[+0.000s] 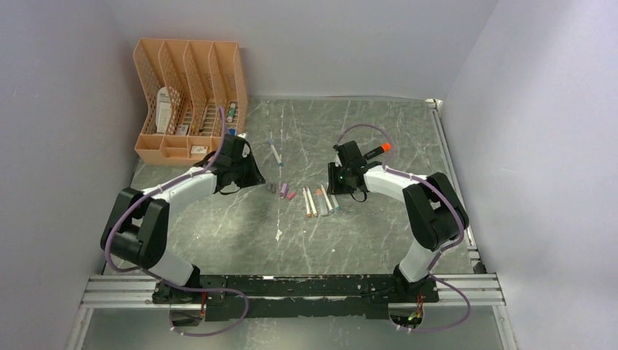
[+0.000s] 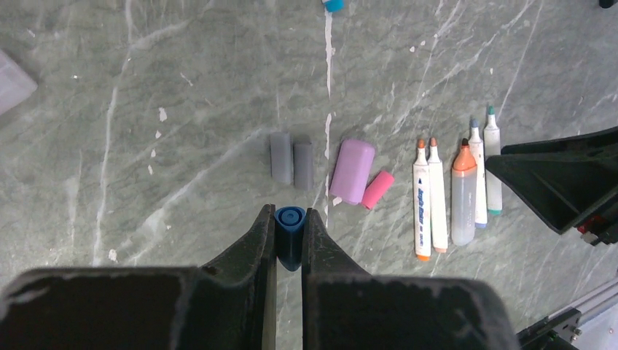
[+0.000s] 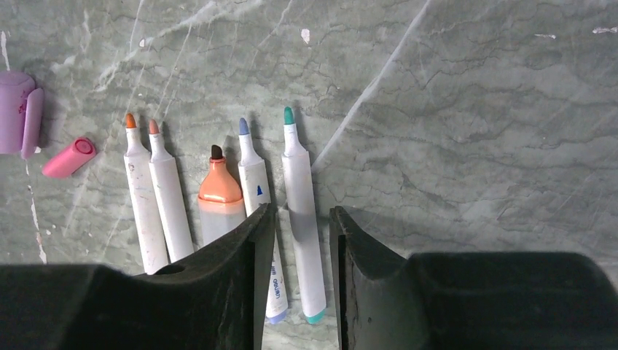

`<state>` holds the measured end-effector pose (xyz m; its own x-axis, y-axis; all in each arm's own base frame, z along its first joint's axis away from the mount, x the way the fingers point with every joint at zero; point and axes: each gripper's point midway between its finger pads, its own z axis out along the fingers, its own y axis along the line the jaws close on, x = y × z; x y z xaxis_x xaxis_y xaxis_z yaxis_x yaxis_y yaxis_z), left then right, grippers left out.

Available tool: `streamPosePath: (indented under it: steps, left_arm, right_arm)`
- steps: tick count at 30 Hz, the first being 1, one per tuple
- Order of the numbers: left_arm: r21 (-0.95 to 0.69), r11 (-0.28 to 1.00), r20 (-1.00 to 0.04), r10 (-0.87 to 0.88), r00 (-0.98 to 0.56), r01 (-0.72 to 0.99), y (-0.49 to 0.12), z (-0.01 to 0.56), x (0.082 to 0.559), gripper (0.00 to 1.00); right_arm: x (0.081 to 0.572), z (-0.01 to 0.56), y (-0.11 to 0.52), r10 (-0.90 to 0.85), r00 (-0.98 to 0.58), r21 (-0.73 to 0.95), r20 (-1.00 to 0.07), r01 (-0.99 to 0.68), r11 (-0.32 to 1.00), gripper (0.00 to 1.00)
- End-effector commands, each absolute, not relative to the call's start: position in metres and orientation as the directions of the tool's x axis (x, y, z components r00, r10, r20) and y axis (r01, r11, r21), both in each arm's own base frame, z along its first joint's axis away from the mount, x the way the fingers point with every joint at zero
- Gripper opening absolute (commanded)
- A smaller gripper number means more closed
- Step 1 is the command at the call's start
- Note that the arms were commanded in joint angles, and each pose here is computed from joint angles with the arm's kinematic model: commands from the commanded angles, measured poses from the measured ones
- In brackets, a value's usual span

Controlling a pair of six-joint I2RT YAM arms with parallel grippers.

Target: Open the pen caps

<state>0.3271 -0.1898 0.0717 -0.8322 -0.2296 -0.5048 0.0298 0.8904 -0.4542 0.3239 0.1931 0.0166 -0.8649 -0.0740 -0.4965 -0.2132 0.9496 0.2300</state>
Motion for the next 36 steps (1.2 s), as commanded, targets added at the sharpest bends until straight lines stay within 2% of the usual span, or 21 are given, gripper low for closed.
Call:
streamPosePath:
  steps: [1,11,21,26,29,31,34,36]
  left_arm:
    - [-0.412,0.91,-0.541,-0.2,-0.817,0.049,-0.196,0.075,0.342,0.12]
    - [-0.301,0.953,-0.512,-0.138,-0.848,0.027,-0.202,0.043,0.345,0.18]
    - [-0.246,0.969,-0.476,-0.112,-0.872,0.01,-0.199,0.023,0.341,0.39]
    - [-0.249,0.968,-0.478,-0.112,-0.871,0.012,-0.197,0.03,0.335,0.54]
    - [-0.272,0.962,-0.5,-0.122,-0.857,0.023,-0.197,0.048,0.331,0.61]
    - [-0.286,0.958,-0.519,-0.126,-0.846,0.033,-0.196,0.065,0.328,0.77]
    - [-0.297,0.954,-0.557,-0.134,-0.82,0.046,-0.191,0.097,0.322,0.81]
    - [-0.311,0.949,-0.589,-0.147,-0.794,0.055,-0.187,0.12,0.317,0.99]
  right_arm:
    - [0.327,0.031,0.193,-0.063,-0.846,0.244,-0.529,-0.223,0.944,0.34]
    - [0.328,0.075,0.193,-0.048,-0.808,0.265,-0.587,-0.248,0.932,0.39]
    - [0.332,0.089,0.199,-0.052,-0.796,0.287,-0.603,-0.278,0.917,0.42]
    - [0.353,0.099,0.219,-0.075,-0.776,0.314,-0.626,-0.339,0.887,0.45]
    - [0.373,0.105,0.239,-0.09,-0.745,0.333,-0.661,-0.399,0.854,0.58]
    - [0.391,0.107,0.254,-0.103,-0.727,0.336,-0.679,-0.432,0.837,0.62]
    - [0.414,0.105,0.274,-0.123,-0.699,0.316,-0.704,-0.464,0.827,0.63]
    - [0.431,0.103,0.283,-0.13,-0.684,0.302,-0.718,-0.474,0.827,0.63]
